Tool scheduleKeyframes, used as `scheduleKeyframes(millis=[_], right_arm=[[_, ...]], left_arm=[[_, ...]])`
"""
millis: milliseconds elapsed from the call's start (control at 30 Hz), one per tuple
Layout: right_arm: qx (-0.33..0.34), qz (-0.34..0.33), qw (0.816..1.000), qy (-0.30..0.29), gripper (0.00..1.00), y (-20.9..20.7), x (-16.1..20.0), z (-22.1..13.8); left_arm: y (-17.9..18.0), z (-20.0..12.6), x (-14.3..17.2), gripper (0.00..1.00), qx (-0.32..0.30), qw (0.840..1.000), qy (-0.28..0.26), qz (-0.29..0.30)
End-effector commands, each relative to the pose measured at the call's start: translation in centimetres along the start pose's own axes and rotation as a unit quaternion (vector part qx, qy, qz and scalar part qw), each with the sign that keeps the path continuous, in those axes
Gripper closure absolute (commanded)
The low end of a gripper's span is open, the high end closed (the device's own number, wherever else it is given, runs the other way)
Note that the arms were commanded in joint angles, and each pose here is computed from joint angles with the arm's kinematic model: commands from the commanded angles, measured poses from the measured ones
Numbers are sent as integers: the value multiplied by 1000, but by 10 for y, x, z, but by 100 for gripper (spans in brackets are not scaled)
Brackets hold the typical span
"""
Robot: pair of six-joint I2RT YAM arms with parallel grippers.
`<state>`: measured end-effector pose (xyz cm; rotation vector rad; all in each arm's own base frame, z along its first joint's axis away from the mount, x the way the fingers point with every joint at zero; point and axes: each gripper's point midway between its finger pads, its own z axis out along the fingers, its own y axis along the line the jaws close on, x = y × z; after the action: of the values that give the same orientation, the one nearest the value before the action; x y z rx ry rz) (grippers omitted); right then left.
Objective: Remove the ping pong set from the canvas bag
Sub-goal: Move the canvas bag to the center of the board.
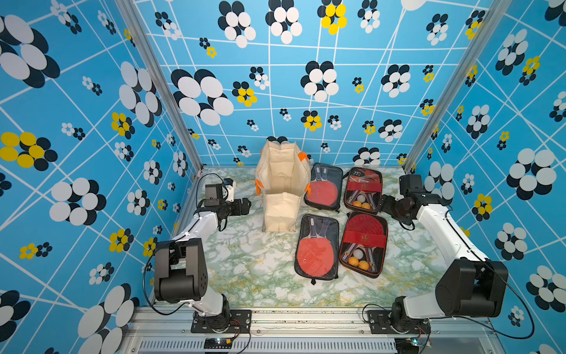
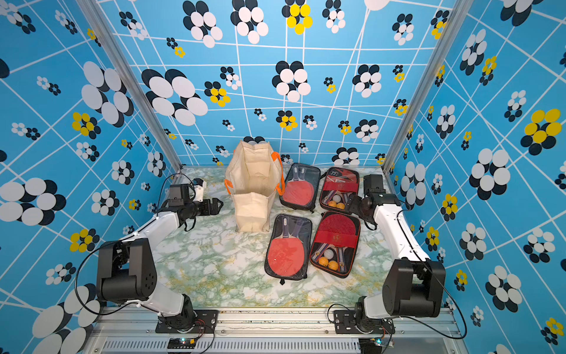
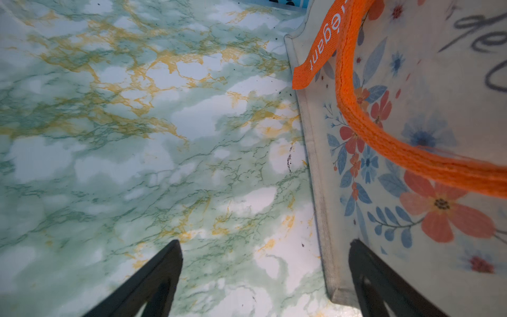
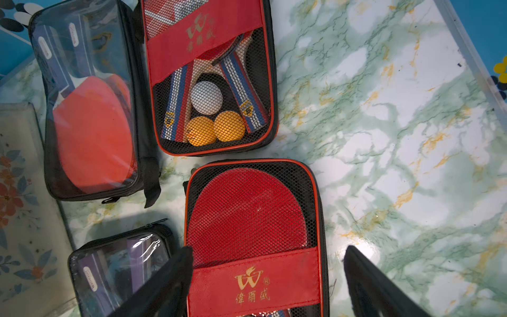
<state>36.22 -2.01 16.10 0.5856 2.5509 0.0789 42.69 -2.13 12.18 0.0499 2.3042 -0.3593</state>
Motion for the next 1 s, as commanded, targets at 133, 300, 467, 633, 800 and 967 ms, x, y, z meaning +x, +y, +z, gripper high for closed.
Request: scheduleKeyframes(millis=[133, 300, 467, 633, 800, 967], right_arm=[[9, -9, 999, -47, 7, 6, -22, -2], [18, -18, 997, -71, 4, 8, -33, -2], [20, -32, 993, -114, 1, 10, -45, -1], [29, -47, 989, -134, 1, 8, -50, 9], [25, -71, 985, -158, 1, 10, -49, 24], [28, -86, 980, -179, 1, 7, -45, 35]], left_arm=[[12, 17, -2, 2, -45, 997, -55, 28], [13, 27, 9, 2, -48, 997, -46, 34], [14, 26, 19, 0, -51, 995, -78, 41], [9, 9, 22, 1, -51, 989, -131, 54], [1, -9, 33, 0, -45, 976, -200, 80], [-5, -10, 41, 1, -39, 970, -220, 96]])
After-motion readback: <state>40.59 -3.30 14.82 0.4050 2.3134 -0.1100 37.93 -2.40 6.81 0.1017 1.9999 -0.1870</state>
